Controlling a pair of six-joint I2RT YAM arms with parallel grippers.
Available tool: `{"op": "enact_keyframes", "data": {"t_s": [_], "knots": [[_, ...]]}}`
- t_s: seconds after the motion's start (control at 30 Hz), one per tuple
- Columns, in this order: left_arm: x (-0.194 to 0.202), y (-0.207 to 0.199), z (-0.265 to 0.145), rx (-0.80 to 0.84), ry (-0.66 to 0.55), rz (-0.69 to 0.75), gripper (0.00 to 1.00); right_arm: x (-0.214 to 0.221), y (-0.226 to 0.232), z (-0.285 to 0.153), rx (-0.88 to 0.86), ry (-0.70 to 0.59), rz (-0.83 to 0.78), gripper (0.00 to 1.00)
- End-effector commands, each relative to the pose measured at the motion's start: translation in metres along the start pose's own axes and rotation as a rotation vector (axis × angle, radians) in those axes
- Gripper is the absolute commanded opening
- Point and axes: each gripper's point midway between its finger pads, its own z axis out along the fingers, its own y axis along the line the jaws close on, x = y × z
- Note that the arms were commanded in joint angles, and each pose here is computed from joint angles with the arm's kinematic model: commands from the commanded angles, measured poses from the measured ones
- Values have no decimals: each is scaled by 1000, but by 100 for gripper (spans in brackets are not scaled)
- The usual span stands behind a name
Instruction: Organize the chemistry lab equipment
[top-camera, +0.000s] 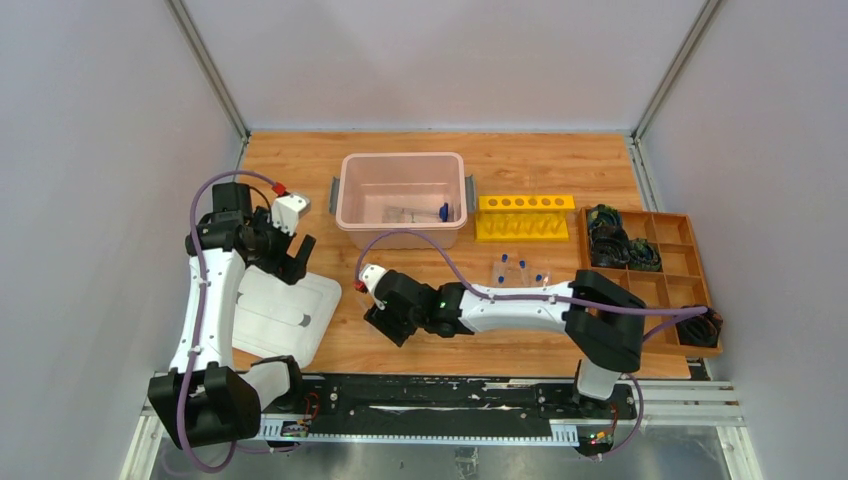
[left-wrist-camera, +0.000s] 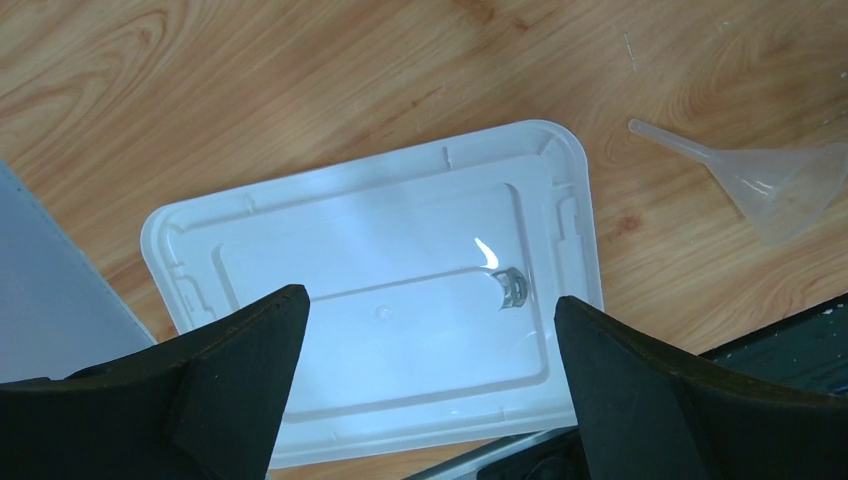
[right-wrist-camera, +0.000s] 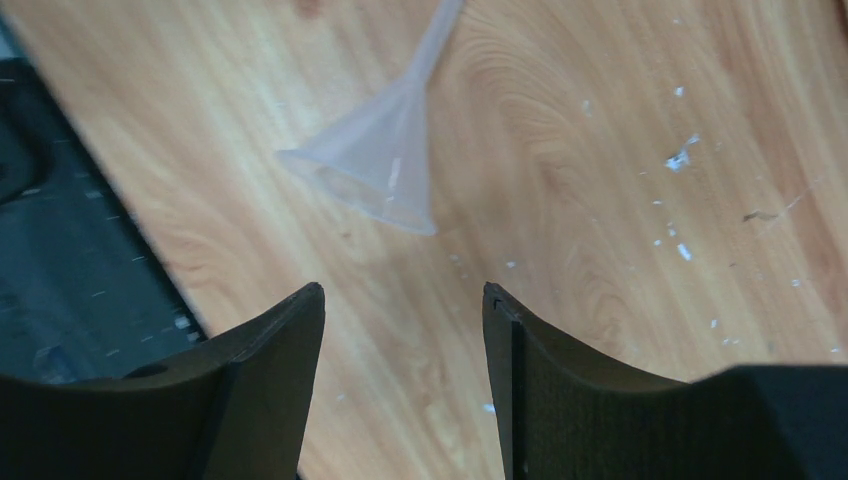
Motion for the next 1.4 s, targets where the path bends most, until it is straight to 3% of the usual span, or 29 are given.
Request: {"op": "enact_keyframes", "data": {"t_s": [0.0,0.23,0.5,0.6,0.77,1.1,1.23,1.37], "knots": [[3,0,-9,-6,6,34,100,-13,-27,13,136,-20,-143,62],[13,-1,-7,1,41,52,100,-31,-29,30,134,-105,-295,59],[28,4,-3,-17,98,63,100,-34,-12,46,40,-128,-342,48],[29,6,-2,-21,108,63,100,-33,-7,51,18,-114,-329,35],[32,9,-2,-32,128,61,100,-33,-13,46,58,-71,-273,1],[26,8,2,-9,118,35,100,-88,-28,-53,61,-256,-108,0],[27,11,2,-17,129,32,100,-126,-50,-103,0,-385,45,0],[29,13,2,-26,142,31,100,-154,-102,-129,-29,-470,279,0]]}}
